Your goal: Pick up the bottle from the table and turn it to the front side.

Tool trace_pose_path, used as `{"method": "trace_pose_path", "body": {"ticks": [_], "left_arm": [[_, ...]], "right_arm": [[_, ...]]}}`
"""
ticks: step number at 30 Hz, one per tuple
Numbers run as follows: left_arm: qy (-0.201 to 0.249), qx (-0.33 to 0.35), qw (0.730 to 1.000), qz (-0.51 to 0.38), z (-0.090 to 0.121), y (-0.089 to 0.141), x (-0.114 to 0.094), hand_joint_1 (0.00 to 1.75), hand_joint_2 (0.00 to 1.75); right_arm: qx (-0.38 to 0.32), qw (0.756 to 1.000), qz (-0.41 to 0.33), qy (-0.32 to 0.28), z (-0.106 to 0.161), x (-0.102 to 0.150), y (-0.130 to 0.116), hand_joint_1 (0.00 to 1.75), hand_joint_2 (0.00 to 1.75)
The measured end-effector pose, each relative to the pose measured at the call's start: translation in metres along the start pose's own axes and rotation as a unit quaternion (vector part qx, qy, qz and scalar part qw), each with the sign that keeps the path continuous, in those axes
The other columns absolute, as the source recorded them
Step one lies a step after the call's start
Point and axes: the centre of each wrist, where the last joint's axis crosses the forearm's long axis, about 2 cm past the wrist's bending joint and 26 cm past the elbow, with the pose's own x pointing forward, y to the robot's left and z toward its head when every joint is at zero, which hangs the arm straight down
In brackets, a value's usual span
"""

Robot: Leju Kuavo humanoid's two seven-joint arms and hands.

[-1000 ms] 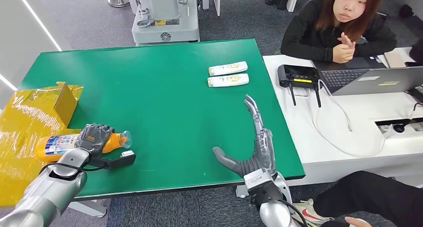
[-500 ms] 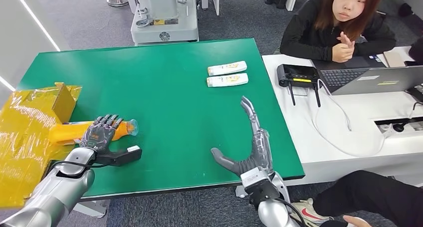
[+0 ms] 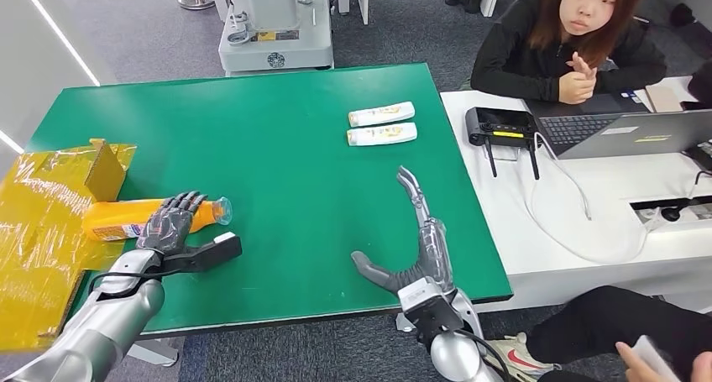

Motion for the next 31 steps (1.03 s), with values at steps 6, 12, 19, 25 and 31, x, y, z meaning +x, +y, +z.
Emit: {"method": "trace_pose_path", "body": {"ticks": [6, 12, 19, 25, 31], "left_arm": [[-0.048, 0.044, 0.971, 0.230, -0.004, -0.001, 0.010, 0.00, 0.00], [-0.138, 0.125, 0.864, 0.468, -0.002, -0.009, 0.038, 0.00, 0.00], [-0.188, 0.240, 0.812, 0.497, 0.005, 0.007, 0.080, 0.00, 0.00], [-0.225, 0.278, 0.792, 0.495, 0.013, 0.019, 0.103, 0.00, 0.00], [-0.240, 0.311, 0.782, 0.484, 0.020, 0.027, 0.114, 0.00, 0.00]], "right_arm": [[0.006, 1.000, -0.002, 0.001, -0.002, -0.002, 0.000, 0.00, 1.75], [0.007, 1.000, -0.017, -0.002, -0.004, -0.006, 0.002, 0.00, 1.75], [0.002, 1.000, -0.019, 0.000, -0.003, -0.007, 0.003, 0.00, 1.75], [0.002, 1.000, -0.017, 0.000, -0.003, -0.007, 0.003, 0.00, 1.75], [0.002, 1.000, -0.016, 0.002, -0.001, -0.007, 0.003, 0.00, 1.75]]}}
